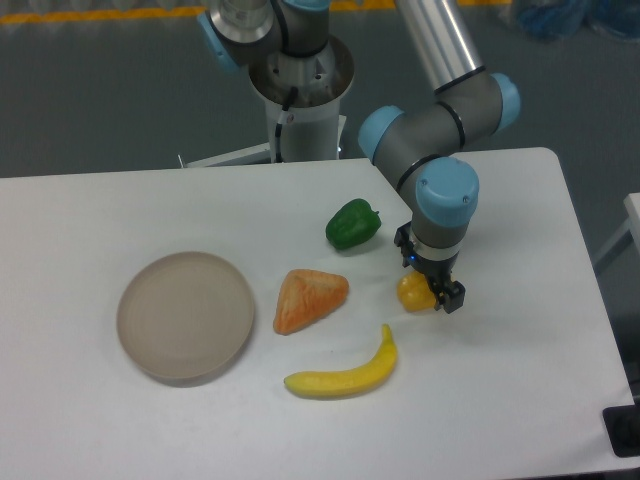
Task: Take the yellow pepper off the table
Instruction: 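Lower further and close the gripper around the yellow pepper, then lift the held yellow pepper up off the table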
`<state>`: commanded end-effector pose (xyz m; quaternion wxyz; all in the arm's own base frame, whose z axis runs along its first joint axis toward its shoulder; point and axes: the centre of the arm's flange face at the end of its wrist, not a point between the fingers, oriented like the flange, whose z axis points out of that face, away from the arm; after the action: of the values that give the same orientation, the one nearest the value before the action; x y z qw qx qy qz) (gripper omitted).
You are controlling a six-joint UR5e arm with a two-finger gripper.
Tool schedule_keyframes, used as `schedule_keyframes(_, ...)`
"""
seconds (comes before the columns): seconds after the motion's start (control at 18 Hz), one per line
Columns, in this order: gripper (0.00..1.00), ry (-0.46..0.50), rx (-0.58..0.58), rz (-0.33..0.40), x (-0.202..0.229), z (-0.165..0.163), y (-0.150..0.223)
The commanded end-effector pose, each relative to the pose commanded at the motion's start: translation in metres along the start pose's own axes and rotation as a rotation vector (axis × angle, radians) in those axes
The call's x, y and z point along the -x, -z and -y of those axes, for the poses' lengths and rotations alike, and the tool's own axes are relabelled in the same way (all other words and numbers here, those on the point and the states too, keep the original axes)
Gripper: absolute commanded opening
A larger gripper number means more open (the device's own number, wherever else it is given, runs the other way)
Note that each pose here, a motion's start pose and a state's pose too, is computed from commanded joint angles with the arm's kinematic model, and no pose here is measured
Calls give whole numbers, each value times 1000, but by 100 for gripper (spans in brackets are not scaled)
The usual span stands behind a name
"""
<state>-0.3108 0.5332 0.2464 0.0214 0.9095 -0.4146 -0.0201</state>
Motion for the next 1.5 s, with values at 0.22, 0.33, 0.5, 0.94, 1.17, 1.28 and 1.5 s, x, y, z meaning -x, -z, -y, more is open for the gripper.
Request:
schedule_keyframes(0.22,28,21,2,17,4,-2,12)
schedule_keyframes(0.33,28,21,3,17,4,-2,18)
schedule_keyframes(0.5,28,32,3,21,0,-5,37)
schedule_keyframes(0.94,28,96,-10,56,9,-8,107)
schedule_keyframes(1.17,28,145,-108,83,11,-9,125)
schedule_keyframes(1.28,27,155,-109,81,12,-13,125)
schedule_keyframes(1.5,24,173,-106,76,14,-30,122)
